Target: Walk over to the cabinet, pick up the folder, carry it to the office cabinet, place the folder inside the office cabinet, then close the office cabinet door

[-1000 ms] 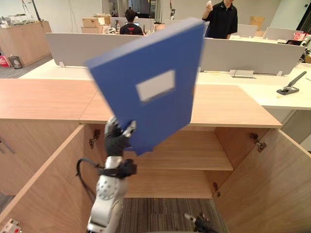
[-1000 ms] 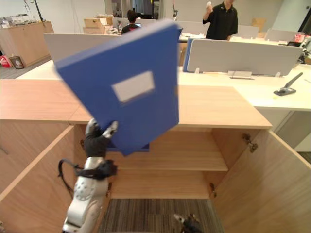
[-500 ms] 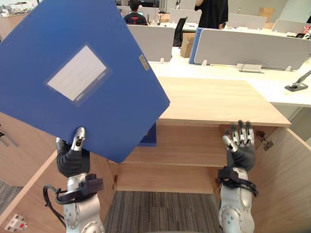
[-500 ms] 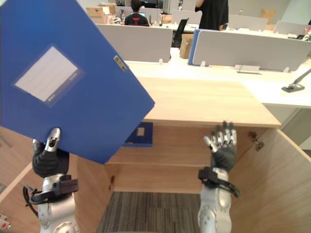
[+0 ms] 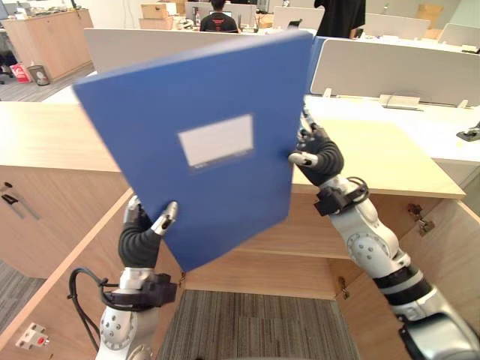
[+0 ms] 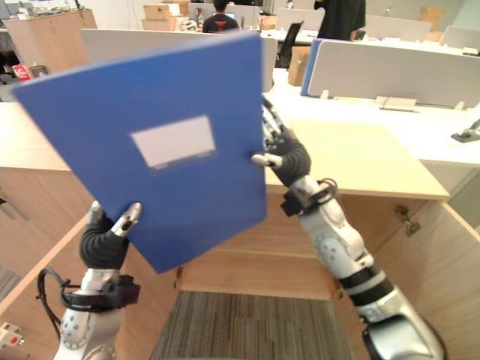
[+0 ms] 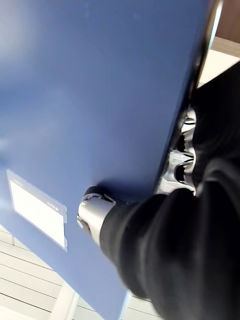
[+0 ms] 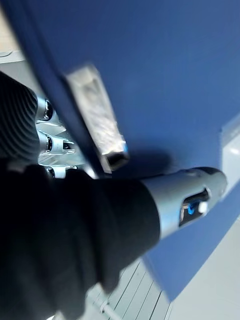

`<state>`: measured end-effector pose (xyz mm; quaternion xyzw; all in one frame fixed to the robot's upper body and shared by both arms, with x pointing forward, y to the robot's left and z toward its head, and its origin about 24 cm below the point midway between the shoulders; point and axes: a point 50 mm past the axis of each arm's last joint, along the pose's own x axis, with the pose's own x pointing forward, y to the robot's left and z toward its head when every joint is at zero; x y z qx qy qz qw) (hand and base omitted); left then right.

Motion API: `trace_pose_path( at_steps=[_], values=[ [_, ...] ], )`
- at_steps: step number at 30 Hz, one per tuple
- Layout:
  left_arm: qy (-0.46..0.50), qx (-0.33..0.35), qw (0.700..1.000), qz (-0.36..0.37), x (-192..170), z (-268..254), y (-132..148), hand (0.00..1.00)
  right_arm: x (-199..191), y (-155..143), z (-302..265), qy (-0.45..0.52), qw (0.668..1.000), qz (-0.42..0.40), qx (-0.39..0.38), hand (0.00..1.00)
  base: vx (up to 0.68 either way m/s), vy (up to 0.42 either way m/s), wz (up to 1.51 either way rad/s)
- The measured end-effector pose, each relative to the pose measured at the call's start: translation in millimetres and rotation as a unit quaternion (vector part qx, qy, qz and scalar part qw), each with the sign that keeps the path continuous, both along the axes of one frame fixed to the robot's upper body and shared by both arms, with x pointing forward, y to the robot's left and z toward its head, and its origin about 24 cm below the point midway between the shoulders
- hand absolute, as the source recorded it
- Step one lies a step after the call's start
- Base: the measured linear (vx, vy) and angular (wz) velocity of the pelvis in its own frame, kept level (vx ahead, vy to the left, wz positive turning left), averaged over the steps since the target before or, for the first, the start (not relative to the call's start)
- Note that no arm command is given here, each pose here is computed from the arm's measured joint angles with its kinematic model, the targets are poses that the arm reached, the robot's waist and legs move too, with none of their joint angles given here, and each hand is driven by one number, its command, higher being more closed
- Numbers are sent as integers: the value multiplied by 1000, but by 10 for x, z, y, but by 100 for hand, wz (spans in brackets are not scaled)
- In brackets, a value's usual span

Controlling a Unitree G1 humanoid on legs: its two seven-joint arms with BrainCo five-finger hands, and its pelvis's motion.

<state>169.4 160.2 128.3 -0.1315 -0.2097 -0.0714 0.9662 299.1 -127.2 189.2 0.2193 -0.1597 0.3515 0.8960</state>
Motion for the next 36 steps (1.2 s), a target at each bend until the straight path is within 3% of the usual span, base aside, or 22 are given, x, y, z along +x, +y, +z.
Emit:
trace_pose_path(
  at_steps=[10, 11, 16, 17, 27, 36],
  values=[
    [38, 9, 999, -9, 31, -111, 24, 100, 165, 76, -236, 88, 990, 32, -103, 0, -41, 9, 0],
    [39, 11, 999, -8, 31, -112, 27, 100, 174, 91, -258, 95, 988, 34, -114, 100, 0, 0, 0],
    [44, 10, 999, -8, 33, -126, 27, 100, 183, 91, -235, 91, 980, 44, -170, 100, 6, -5, 10],
    [44, 9, 999, -8, 32, -129, 23, 0, 180, 67, -209, 83, 978, 51, -186, 100, -15, -2, 9],
    [89, 21, 993, -73, 13, -397, -126, 0, 77, -45, -34, 3, 966, 55, -253, 100, -35, 2, 5],
    [270, 6, 951, -151, -54, -1252, -253, 0, -8, -152, -354, 15, 941, 49, -336, 100, -11, 4, -10]
  ],
)
